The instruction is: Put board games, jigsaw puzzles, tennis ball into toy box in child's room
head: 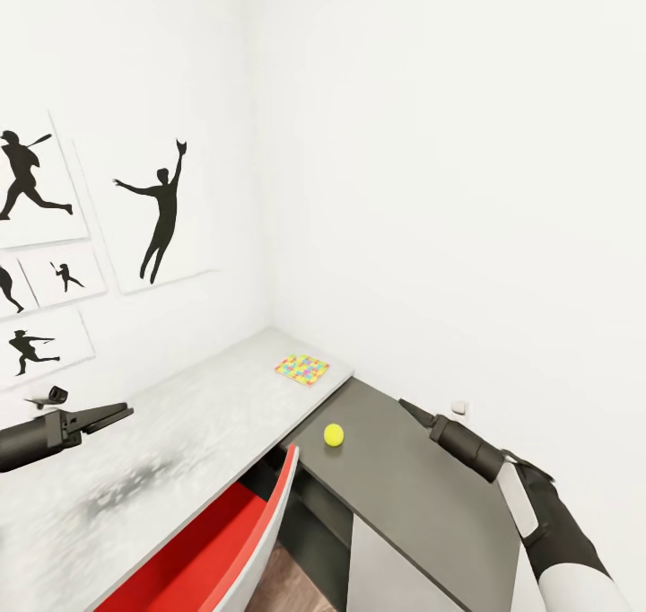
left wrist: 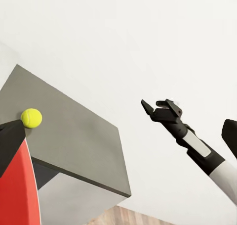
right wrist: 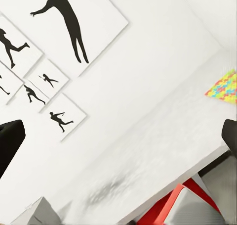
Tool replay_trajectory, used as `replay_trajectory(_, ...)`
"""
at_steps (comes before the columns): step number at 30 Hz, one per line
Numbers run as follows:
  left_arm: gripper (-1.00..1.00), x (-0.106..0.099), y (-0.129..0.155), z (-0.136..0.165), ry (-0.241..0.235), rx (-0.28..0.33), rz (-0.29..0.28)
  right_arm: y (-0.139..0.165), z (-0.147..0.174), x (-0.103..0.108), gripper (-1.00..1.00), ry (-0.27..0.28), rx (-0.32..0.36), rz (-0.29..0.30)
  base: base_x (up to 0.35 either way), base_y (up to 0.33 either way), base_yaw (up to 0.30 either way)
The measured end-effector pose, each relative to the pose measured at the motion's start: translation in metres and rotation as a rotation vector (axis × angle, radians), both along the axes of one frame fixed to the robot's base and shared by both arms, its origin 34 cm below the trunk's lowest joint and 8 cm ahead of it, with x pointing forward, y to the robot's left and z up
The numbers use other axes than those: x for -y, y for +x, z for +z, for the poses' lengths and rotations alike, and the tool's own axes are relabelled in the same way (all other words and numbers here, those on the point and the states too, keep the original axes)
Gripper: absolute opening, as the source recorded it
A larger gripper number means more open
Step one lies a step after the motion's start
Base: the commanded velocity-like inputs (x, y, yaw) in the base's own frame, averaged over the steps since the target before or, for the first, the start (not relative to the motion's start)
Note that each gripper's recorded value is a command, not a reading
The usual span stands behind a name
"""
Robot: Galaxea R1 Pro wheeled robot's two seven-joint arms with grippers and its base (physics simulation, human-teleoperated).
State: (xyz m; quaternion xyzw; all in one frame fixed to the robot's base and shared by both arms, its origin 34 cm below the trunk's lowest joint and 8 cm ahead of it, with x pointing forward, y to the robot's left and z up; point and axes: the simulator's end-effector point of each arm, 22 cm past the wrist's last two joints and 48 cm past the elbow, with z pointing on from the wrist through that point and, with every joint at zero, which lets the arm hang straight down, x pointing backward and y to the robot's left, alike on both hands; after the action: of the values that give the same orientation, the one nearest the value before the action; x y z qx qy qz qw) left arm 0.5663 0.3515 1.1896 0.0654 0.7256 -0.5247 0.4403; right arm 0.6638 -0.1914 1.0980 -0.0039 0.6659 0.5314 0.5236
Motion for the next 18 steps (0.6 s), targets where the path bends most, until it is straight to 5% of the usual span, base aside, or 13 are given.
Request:
replay_trajectory(9,1.00,0.000,0.000,0.000,-0.001,-0.001,0.000,0.001,-0.033,-0.018,1.00,-0.055,-0.097,0.023,0.000,0.000,0.000)
replay_trajectory(18,1.00,0.000,0.000,0.000,-0.002,0.000,0.000,0.016,-0.014,-0.032,1.00,-0.090,-0.098,0.045,0.000,0.000,0.000)
